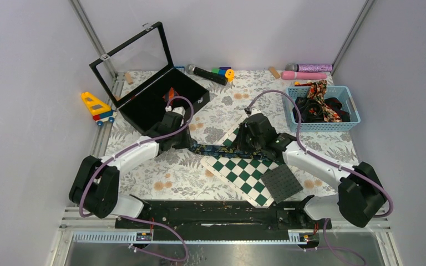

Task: Roll the ties
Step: Roll the tie at the center of the board.

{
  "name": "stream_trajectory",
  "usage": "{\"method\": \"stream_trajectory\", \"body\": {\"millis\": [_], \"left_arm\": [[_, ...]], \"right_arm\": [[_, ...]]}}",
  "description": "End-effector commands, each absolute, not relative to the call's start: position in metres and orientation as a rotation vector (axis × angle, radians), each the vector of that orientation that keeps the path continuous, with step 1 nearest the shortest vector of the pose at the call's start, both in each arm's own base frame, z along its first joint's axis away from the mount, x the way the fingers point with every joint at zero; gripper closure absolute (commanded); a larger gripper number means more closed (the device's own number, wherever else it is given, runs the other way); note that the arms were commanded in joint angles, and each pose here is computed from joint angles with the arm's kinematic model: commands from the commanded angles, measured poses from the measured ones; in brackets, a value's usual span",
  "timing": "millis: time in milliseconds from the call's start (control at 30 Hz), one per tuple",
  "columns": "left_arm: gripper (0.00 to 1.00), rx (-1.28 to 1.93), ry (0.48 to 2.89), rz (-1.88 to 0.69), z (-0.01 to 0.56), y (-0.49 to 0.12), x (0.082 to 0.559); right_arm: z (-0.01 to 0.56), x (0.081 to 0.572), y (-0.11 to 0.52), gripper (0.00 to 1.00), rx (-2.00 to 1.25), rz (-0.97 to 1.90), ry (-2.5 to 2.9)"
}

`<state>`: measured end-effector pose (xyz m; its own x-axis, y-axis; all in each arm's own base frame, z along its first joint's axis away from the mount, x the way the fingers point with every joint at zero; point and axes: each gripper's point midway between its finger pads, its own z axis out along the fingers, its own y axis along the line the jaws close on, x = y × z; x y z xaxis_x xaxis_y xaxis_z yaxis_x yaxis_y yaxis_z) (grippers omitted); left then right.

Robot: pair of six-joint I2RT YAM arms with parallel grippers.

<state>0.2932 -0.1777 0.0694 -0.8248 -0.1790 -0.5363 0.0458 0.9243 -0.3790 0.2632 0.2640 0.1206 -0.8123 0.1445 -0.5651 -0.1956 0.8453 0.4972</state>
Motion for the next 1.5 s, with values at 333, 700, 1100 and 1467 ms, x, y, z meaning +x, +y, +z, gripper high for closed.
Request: {"method": "stream_trajectory", "body": {"millis": [333, 700, 1100, 1467], "left_arm": [[0.77, 0.113, 2.505, 0.032, 0.079, -0.168, 0.304], [0.78, 0.261, 2.5, 0.229, 0.078, -0.182, 0.301], [0.78, 0.377, 2.448, 0.537, 0.077, -0.183, 0.299], [0.76, 0.487, 2.439, 0.657, 0.066, -0.2, 0.292]], "right_arm": [[0.162, 0.273, 0.216, 0.92, 0.062, 0.619, 2.242], [0.184, 0.274, 0.189, 0.91, 0.086, 0.514, 2.172], [0.218, 0.266, 0.153, 0.89, 0.202, 0.458, 2.034], [0.244, 0.255, 0.124, 0.87, 0.238, 0.396, 1.94]]}}
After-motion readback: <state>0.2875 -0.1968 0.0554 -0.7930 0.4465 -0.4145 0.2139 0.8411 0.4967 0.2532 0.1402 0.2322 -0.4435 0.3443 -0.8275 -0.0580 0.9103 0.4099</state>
